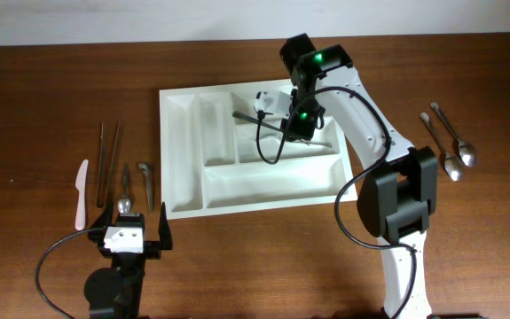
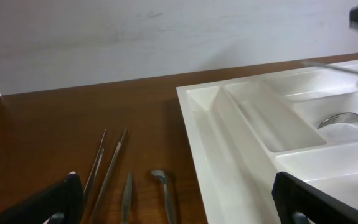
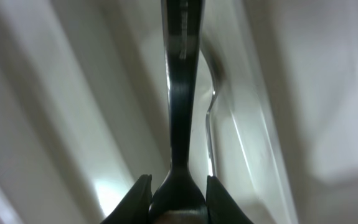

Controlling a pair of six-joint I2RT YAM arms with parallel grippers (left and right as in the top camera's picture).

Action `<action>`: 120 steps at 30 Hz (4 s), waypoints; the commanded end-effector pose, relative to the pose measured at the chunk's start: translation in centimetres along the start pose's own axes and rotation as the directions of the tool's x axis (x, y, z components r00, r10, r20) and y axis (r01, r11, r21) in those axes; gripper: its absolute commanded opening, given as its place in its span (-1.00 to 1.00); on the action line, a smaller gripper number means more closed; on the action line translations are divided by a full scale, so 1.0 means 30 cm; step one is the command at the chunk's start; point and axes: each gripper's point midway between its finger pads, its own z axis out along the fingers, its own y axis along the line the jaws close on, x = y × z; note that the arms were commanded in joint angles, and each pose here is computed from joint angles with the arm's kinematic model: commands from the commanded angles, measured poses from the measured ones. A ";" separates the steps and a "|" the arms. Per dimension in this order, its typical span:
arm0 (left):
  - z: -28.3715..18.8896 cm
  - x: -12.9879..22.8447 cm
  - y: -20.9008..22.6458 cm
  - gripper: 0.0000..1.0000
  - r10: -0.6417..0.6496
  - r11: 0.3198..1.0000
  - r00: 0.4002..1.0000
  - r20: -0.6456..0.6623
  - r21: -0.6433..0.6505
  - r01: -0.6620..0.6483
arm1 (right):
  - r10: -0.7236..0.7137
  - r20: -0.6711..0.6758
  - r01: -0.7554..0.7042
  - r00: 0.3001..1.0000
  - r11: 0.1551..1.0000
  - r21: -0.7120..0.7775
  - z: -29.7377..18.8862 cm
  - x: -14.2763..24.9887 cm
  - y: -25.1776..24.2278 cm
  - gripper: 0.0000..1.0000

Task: Pack container
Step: 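Carry the spoon into the tray's middle compartment and release it, then move the right gripper to the spoons and grasp another spoon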

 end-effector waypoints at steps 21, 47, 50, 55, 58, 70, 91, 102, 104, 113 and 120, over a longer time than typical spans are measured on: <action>0.001 0.006 0.001 0.98 0.017 1.000 1.000 0.001 -0.006 -0.017 | 0.294 0.072 -0.299 0.953 0.952 0.064 -0.081 0.083 -0.147 0.98; 0.001 0.006 0.001 0.98 0.017 1.000 1.000 0.001 -0.006 -0.017 | 0.872 0.166 -0.863 0.460 0.395 0.313 -0.403 1.001 -0.462 0.56; 0.001 0.006 0.001 0.98 0.017 1.000 1.000 0.001 -0.006 -0.017 | 0.896 0.133 -0.874 0.424 0.366 0.319 -0.336 1.097 -0.452 0.56; 0.001 0.006 0.001 0.98 0.017 1.000 1.000 0.001 -0.006 -0.017 | 0.924 0.098 -0.895 0.370 0.326 0.303 -0.183 1.238 -0.423 0.57; 0.001 0.006 0.001 0.98 0.017 1.000 1.000 0.001 -0.006 -0.017 | 0.934 0.092 -0.904 0.346 0.306 0.299 -0.132 1.283 -0.407 0.57; 0.001 0.006 0.001 0.98 0.017 1.000 1.000 0.001 -0.006 -0.017 | 0.953 0.095 -0.922 0.288 0.249 0.295 -0.036 1.394 -0.368 0.57; 0.001 0.006 0.001 0.98 0.017 1.000 1.000 0.001 -0.006 -0.017 | 0.948 0.133 -0.931 0.291 0.247 0.270 0.030 1.392 -0.374 0.15; 0.001 0.006 0.001 0.98 0.017 1.000 1.000 0.001 -0.006 -0.017 | 0.941 0.160 -0.932 0.297 0.249 0.264 0.027 1.385 -0.393 -0.19; 0.001 0.006 0.001 0.98 0.017 1.000 1.000 0.001 -0.006 -0.017 | 0.940 0.167 -0.931 0.299 0.249 0.267 0.025 1.386 -0.400 -0.28; 0.001 0.006 0.001 0.98 0.017 1.000 1.000 0.001 -0.006 -0.017 | 0.927 0.211 -0.934 0.309 0.255 0.250 0.021 1.370 -0.430 -0.64; 0.001 0.006 0.001 0.98 0.017 1.000 1.000 0.001 -0.006 -0.017 | 0.924 0.223 -0.937 0.311 0.259 0.234 0.021 1.358 -0.435 -0.92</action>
